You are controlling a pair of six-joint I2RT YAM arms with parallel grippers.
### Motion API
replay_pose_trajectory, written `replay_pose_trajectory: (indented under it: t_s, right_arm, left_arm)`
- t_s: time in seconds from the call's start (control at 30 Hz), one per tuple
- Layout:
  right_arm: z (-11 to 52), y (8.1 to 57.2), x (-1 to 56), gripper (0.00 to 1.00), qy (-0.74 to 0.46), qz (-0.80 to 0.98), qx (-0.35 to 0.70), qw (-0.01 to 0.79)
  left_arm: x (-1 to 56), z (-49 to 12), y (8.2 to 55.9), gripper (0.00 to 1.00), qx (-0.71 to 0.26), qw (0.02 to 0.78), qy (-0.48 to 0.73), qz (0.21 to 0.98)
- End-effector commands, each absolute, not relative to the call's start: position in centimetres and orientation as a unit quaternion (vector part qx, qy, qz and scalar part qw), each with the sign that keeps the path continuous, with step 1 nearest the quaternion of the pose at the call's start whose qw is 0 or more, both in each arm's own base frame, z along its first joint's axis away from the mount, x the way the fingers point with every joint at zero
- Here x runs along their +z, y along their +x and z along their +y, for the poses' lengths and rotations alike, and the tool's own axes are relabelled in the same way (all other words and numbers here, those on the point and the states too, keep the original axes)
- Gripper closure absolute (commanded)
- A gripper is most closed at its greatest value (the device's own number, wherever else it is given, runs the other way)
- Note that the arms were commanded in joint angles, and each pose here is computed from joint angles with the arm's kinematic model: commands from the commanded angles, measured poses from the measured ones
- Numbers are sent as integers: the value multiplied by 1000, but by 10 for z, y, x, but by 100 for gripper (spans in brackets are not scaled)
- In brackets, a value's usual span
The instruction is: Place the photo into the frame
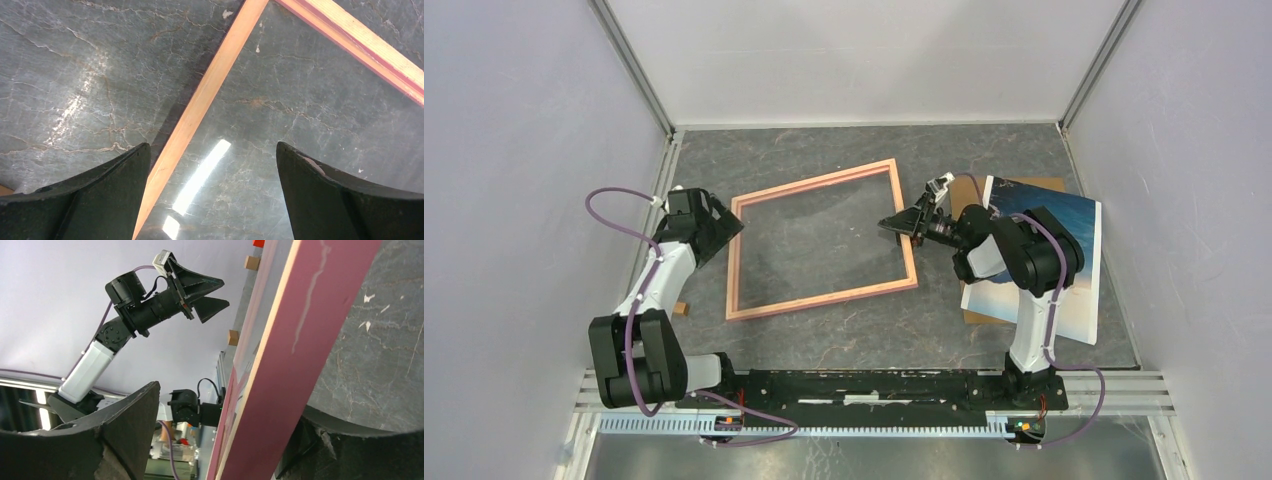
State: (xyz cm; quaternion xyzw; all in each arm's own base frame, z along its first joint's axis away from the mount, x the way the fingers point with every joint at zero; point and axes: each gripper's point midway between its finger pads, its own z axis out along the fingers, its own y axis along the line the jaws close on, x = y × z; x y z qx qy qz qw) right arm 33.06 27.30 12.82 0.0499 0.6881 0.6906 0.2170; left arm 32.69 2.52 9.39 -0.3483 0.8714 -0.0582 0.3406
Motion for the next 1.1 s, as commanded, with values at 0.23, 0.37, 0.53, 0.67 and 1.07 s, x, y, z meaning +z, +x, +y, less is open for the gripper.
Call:
replay_pose_trajectory:
  t_s: [0.23,0.37,0.53,0.67,1.07]
  right_arm:
    - [268,332,163,57,-13,644,703,300]
    - [263,336,152,30,-2,661,686,304]
    - [255,344,121,25,2,716,627,305]
    - [241,352,94,24,9,764,568,306]
    - [193,373,29,15,2,871,381,309]
  left_arm:
    - [96,23,335,0,-66,357,-309,879]
    - [97,23,335,0,-66,358,-304,881]
    - [97,22,335,0,-66,356,-298,883]
    - [93,23,334,0,-59,335,-298,892]
    - [73,-5,332,12,-118,270,-262,919]
